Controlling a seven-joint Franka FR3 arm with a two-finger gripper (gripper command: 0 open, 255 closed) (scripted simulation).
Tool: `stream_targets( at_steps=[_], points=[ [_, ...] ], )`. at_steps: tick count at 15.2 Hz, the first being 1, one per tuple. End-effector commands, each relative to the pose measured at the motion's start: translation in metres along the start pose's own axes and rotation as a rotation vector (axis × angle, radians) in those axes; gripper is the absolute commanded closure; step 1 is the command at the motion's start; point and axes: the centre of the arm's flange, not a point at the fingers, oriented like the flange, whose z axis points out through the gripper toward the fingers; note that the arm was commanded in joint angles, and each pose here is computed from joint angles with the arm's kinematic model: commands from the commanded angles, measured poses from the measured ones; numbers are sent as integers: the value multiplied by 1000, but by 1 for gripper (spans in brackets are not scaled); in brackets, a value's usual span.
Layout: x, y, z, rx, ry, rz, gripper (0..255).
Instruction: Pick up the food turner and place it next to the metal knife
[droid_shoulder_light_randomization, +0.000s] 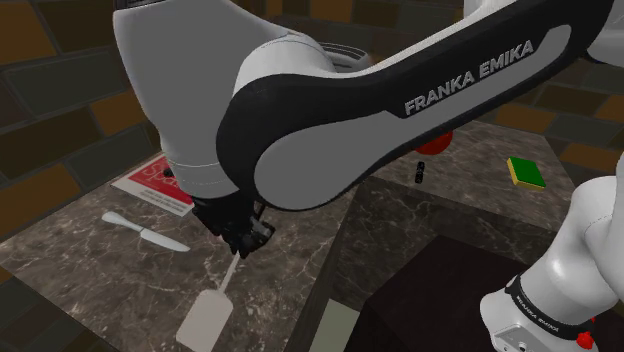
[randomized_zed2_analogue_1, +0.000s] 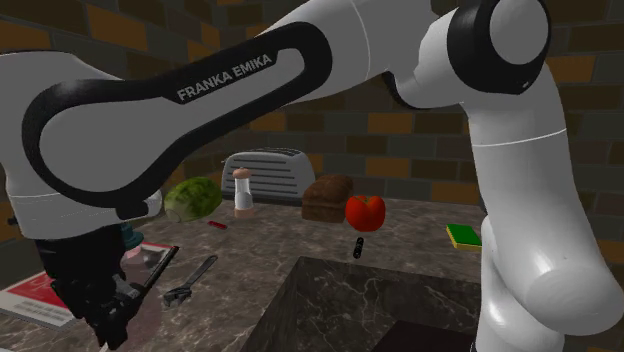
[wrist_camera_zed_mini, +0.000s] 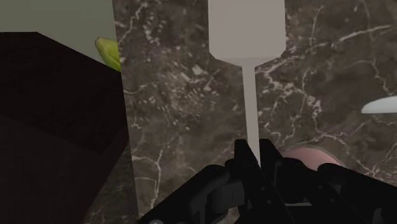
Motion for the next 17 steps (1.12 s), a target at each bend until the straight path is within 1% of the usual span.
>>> stream_targets(
  at_steps=[1, 3, 4, 17],
  points=[
    [-28, 0, -3, 0, 0, 2, 255],
    [-55, 1, -5, 0, 0, 2, 255],
    [-61, 2, -6, 0, 0, 2, 255],
    [-66, 2, 63, 0, 0, 2, 255]
  ],
)
